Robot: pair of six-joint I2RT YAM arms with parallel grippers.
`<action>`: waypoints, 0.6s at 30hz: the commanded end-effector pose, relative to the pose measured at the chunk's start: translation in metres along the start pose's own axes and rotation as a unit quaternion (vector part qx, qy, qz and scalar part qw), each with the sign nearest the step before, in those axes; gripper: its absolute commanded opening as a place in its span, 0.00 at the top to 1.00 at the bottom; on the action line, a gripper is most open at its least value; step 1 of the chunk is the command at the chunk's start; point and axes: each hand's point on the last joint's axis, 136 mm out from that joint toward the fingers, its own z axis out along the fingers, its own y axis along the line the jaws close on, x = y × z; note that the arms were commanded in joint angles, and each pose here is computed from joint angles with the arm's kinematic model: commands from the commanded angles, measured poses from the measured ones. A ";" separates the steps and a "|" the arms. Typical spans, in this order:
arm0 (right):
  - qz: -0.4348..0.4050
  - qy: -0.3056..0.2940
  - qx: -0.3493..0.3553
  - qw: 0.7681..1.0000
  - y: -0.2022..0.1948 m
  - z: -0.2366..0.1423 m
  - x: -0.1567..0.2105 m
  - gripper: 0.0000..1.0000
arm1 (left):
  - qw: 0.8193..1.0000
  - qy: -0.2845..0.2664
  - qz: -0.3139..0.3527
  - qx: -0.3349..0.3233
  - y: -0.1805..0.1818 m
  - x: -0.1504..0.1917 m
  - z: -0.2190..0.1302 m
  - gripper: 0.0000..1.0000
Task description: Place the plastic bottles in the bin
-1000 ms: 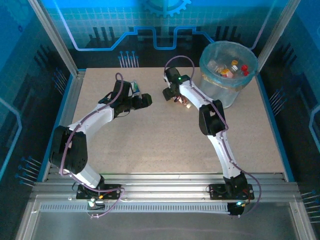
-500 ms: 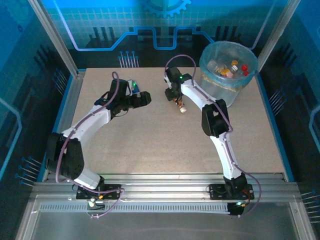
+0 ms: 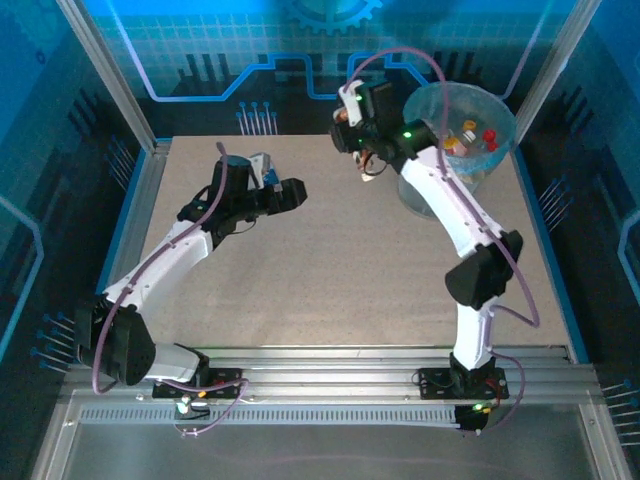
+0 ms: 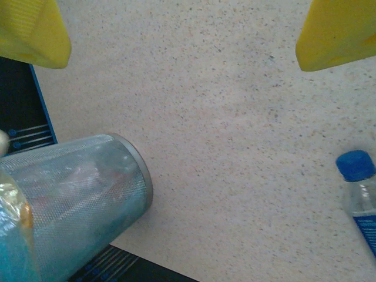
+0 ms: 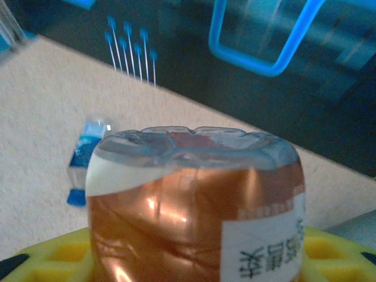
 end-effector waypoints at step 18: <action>0.110 -0.205 0.115 0.966 -0.126 -0.147 -0.035 0.49 | 0.992 0.033 0.076 0.093 -0.102 0.020 0.003 0.01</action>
